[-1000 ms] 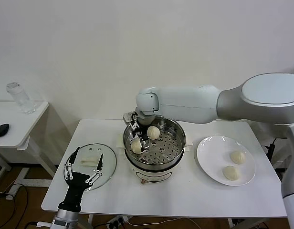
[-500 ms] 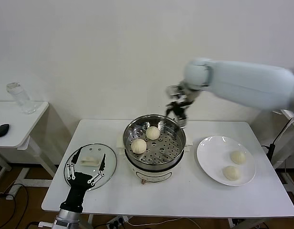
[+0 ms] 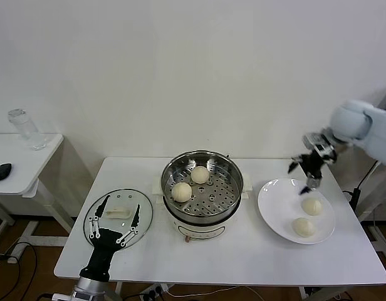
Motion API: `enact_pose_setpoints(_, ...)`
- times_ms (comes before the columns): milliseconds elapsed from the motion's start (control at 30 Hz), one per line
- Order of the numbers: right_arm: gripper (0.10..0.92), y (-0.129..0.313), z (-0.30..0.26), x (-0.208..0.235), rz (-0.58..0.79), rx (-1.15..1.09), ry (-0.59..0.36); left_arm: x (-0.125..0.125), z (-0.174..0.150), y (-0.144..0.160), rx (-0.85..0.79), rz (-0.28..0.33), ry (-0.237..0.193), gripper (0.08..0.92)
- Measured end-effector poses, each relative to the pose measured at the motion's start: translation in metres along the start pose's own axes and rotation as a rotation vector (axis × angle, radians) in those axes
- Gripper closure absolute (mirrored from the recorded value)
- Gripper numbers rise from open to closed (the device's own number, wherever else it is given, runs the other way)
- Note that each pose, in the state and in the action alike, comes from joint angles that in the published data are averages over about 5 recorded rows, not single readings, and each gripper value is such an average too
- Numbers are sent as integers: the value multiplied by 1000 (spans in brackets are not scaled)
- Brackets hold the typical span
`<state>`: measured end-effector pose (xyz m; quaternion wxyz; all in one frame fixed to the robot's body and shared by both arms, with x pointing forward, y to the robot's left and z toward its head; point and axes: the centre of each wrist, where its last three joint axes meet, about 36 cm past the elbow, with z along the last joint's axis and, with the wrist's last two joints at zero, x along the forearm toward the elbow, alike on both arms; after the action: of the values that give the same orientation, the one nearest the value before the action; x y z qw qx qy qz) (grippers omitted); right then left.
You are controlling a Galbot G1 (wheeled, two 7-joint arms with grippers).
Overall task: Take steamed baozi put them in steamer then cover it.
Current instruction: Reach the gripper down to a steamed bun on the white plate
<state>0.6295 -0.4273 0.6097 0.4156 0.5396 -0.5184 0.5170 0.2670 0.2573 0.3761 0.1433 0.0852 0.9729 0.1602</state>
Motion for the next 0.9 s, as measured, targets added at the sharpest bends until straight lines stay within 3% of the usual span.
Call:
enact_pose_setpoints(400,200,31,30,-78,-62,-45,21,4,3,2,-9,-5,17,177)
enact_pose_setpoints(900,200,42,39,-119,-47,-74,33,7,4,3,-16,-8,23,177)
